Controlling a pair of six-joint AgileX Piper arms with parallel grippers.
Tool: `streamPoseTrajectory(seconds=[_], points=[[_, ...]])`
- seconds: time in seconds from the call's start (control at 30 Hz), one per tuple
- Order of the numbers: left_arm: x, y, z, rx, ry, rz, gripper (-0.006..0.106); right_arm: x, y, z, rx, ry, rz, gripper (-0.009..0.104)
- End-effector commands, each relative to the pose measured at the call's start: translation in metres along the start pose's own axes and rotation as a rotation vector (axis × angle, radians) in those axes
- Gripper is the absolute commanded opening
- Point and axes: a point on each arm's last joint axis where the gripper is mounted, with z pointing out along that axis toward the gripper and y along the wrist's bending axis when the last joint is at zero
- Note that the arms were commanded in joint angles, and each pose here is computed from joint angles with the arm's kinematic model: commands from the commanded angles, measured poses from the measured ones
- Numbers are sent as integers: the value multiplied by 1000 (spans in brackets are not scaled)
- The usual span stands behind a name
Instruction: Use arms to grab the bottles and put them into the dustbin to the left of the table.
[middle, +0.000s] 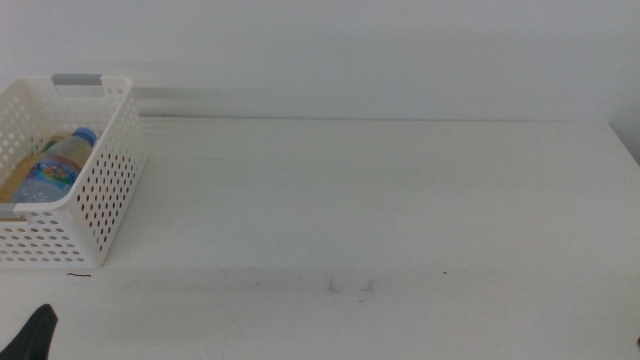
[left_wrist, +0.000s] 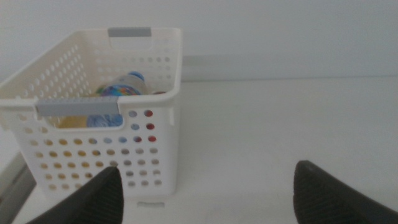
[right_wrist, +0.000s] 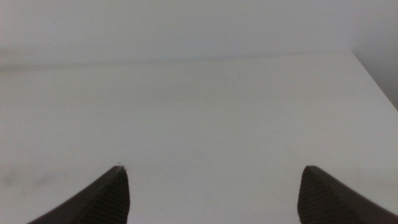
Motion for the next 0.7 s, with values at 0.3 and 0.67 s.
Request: streamPoseTrajectory(seconds=[0.3,0.67], points=[[-5,1,1,-10,-104,-11,94,15,-4,3,36,15,-74,85],[-6,1,1,-11,-118,-11,94,15,-4,3,36,15,-74,85]])
